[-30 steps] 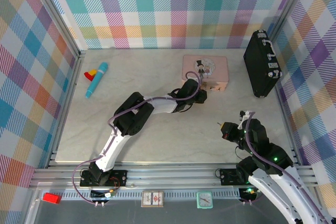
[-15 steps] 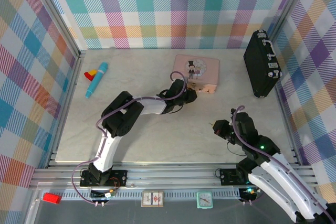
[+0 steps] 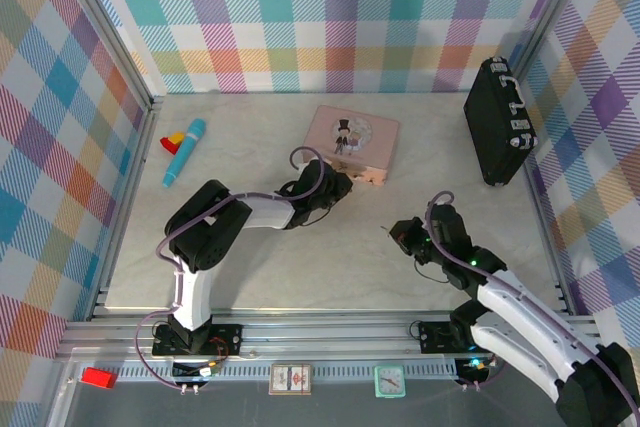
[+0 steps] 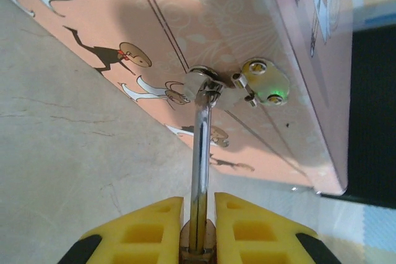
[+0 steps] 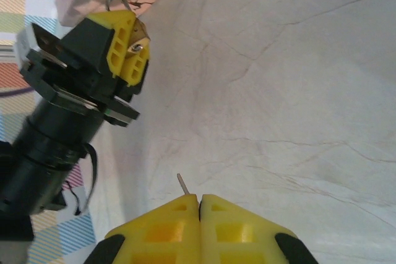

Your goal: Unlock a padlock with a key

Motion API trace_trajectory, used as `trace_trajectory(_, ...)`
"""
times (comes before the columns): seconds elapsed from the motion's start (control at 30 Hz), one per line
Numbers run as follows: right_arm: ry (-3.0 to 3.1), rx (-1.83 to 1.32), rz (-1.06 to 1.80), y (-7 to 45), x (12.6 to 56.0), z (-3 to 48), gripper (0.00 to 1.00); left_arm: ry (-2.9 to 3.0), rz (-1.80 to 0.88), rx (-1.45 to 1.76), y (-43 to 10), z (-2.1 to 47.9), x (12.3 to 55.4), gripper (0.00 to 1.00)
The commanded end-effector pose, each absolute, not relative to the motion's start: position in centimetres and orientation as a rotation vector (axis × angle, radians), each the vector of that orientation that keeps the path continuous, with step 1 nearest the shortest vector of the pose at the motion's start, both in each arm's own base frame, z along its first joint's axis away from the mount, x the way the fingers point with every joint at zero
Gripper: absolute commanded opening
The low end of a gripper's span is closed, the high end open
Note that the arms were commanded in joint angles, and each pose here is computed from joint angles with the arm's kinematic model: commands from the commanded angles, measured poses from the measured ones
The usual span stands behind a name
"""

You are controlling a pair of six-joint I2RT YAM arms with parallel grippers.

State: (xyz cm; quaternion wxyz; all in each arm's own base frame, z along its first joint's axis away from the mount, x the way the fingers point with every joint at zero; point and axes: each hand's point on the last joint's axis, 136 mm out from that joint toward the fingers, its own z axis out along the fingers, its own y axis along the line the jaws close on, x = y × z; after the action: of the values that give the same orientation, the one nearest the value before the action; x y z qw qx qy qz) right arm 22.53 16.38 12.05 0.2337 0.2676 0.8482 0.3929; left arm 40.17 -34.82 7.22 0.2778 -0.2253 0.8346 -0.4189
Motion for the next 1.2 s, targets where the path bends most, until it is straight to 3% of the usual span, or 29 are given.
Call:
trace_trajectory(0.0,2.244,0.77,1.205,17.6,24.1,13.7,0.0,2.146,-1.213,-0.743,-34.1,9.2,40.6,0.0)
trace_trajectory(0.77,2.244,0.84,1.372,23.0,28.2,12.2,0.0,2.149,-1.291,-0.815,-35.0,11.7,37.3,0.0)
trace_trajectory(1.17,2.206,0.961,1.384,22.9,29.1,11.2,0.0,2.186,-1.286,-0.808,-36.4,12.2,36.1,0.0)
